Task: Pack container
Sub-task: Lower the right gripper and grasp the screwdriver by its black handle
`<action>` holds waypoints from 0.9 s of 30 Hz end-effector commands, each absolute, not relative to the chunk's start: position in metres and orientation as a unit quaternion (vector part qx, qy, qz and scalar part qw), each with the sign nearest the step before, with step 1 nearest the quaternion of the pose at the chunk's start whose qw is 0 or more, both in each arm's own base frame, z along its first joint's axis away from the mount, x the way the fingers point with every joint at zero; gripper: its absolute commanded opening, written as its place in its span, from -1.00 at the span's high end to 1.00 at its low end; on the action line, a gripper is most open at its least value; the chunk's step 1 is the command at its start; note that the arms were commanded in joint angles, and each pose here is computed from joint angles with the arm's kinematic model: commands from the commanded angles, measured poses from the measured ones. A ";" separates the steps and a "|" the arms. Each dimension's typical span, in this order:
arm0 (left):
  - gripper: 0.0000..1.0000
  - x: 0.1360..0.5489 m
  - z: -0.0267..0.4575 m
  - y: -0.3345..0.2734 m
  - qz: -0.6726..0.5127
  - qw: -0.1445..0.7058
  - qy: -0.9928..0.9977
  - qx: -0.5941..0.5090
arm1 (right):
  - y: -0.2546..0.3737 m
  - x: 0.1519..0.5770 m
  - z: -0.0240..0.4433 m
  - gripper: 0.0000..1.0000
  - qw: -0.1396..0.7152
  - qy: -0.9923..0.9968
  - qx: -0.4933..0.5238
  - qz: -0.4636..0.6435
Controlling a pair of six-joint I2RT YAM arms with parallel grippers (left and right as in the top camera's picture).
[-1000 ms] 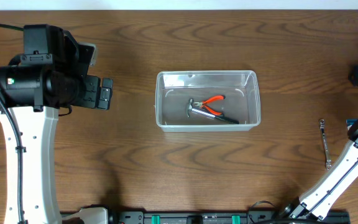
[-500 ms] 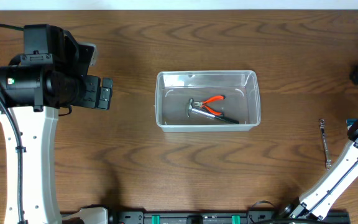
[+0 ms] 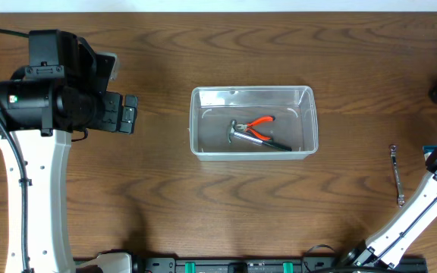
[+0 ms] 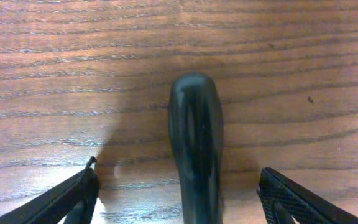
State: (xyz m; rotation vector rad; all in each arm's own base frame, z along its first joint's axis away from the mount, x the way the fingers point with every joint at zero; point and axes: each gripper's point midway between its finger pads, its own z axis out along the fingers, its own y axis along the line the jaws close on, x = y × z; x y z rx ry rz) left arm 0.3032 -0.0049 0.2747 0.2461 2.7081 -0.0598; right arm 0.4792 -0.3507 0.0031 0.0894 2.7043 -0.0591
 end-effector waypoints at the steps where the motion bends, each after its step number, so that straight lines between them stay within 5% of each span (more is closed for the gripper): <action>1: -0.96 0.302 0.278 -0.004 -0.016 0.213 0.973 0.087 | -0.360 0.468 -0.019 -0.69 0.197 0.979 0.051 -0.017; 7: -0.96 0.302 0.278 -0.004 -0.016 0.213 0.973 0.087 | -0.360 0.468 -0.020 -0.70 0.197 0.979 0.053 -0.016; 27: -0.96 0.302 0.278 -0.004 -0.016 0.213 0.973 0.087 | -0.361 0.471 -0.019 -0.24 0.202 0.978 0.051 -0.018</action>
